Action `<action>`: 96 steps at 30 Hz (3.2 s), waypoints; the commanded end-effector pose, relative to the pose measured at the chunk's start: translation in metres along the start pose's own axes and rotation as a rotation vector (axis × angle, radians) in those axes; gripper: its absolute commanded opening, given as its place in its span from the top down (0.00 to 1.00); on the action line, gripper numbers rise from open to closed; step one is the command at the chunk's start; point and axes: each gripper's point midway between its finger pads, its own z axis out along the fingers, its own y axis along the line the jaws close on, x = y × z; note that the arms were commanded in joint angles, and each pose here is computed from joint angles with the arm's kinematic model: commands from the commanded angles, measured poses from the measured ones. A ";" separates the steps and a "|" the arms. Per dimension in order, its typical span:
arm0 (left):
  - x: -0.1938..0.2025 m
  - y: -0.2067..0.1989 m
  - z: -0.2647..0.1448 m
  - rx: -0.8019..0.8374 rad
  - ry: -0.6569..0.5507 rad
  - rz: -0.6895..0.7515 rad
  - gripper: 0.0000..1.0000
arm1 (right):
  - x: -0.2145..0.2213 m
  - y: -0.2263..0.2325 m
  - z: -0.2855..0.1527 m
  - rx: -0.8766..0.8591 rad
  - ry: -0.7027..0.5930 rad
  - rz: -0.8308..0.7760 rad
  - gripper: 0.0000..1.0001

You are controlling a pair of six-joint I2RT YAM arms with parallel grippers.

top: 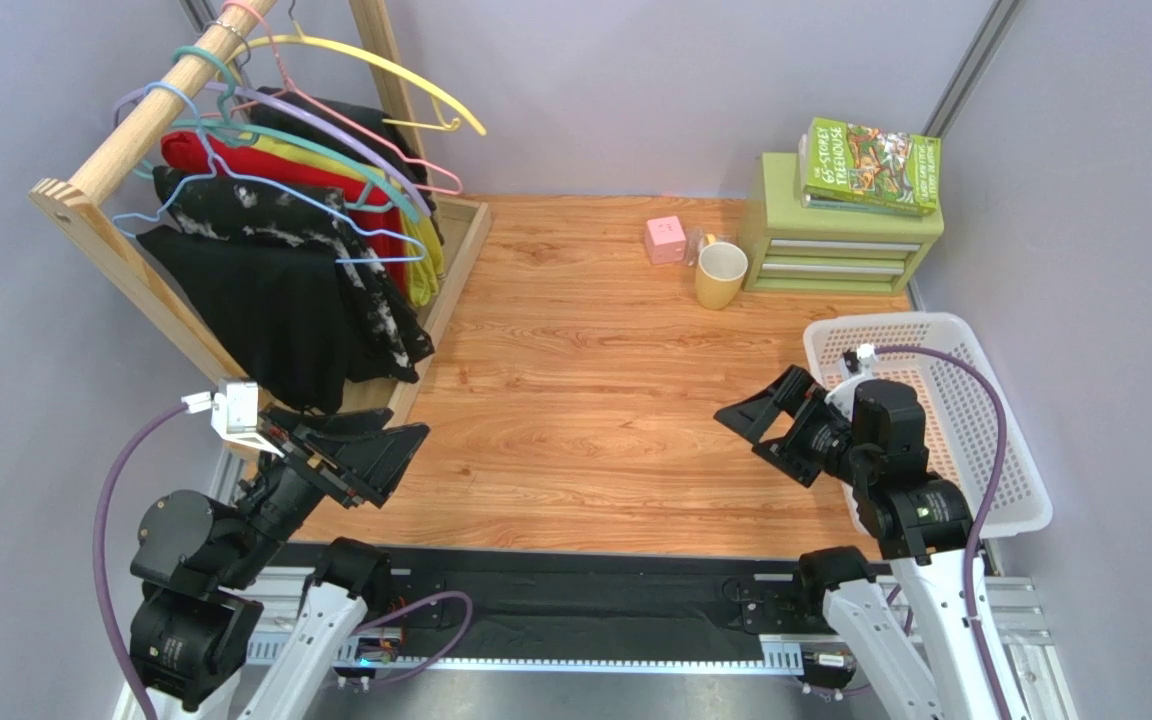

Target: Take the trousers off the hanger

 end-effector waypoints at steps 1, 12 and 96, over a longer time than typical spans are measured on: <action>0.000 0.003 -0.007 -0.055 0.040 0.033 0.00 | -0.019 0.028 -0.009 -0.101 -0.071 -0.115 0.00; -0.060 0.011 0.015 -0.288 -0.024 0.006 0.04 | -0.015 0.083 -0.019 -0.363 0.010 -0.205 0.00; -0.222 0.125 0.144 -0.656 -0.616 -0.232 0.99 | -0.084 0.153 -0.038 -0.270 0.012 -0.320 0.00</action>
